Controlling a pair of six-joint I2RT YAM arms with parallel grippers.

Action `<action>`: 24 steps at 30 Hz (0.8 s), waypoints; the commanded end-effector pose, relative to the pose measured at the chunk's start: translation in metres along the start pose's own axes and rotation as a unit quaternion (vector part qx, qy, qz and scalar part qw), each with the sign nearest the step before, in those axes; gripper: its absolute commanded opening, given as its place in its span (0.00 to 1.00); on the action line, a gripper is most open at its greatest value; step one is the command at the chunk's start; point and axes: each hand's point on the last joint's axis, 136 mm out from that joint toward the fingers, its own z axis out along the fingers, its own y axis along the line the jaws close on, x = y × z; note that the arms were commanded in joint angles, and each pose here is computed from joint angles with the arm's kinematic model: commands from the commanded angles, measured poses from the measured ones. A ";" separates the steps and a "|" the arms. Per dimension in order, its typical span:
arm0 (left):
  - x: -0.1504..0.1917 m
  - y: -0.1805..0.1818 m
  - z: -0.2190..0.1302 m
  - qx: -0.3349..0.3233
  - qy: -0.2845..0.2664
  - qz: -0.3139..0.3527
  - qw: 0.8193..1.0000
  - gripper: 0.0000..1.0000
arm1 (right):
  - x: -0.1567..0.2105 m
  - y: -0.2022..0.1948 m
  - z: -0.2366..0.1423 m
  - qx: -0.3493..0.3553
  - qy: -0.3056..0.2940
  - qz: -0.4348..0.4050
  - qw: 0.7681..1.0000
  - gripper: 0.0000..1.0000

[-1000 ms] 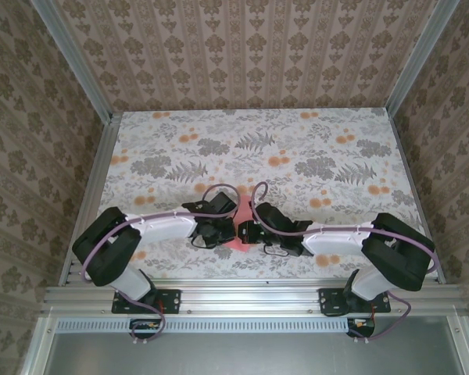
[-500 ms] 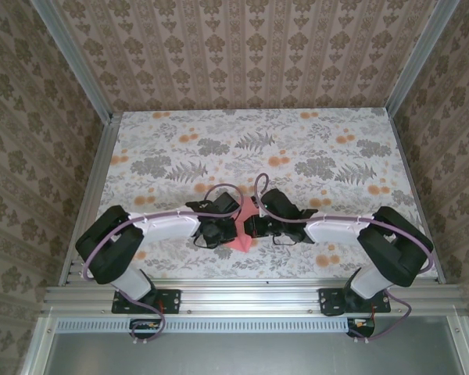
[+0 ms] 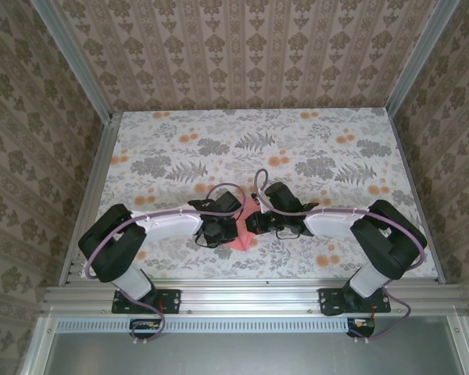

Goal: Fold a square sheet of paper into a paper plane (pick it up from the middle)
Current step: Fold the triangle a second time at the center of the table.

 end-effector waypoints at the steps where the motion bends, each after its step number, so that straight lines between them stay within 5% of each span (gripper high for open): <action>1: 0.013 0.023 0.015 -0.053 0.022 0.017 0.998 0.02 | 0.002 0.000 0.003 -0.015 0.010 -0.021 1.000 0.08; 24: 0.013 0.015 0.016 -0.053 0.025 0.027 0.998 0.02 | 0.003 -0.025 0.005 0.033 -0.001 -0.044 0.998 0.09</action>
